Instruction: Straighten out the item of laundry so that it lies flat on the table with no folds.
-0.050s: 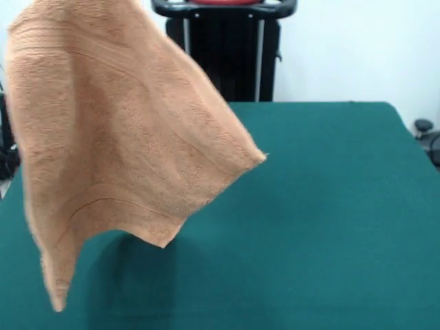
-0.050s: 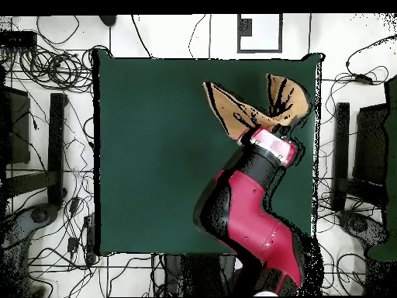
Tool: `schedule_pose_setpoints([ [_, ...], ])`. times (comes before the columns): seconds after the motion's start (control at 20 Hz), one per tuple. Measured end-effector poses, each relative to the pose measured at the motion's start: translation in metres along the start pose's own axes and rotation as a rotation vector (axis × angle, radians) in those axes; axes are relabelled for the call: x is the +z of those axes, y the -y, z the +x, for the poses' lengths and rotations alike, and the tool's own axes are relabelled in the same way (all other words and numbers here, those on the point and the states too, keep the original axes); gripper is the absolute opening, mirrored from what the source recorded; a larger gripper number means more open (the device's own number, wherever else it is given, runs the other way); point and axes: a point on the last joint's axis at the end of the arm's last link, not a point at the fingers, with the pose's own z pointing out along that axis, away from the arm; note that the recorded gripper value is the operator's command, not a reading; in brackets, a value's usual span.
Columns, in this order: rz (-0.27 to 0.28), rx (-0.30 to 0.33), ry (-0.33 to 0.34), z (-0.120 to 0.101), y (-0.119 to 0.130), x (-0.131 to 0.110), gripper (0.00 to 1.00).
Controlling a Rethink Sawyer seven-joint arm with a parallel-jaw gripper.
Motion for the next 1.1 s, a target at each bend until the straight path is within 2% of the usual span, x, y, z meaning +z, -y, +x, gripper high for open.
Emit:
schedule_pose_setpoints([
  [0.2, 0.028, 0.005, -0.083, -0.011, 0.027, 0.019, 0.0],
  [0.4, 0.044, 0.014, -0.123, -0.017, 0.035, 0.024, 0.0],
  [0.85, 0.014, -0.015, -0.11, -0.015, 0.022, 0.026, 0.0],
  [1.1, 0.001, -0.02, -0.085, -0.028, 0.026, 0.038, 0.0],
])
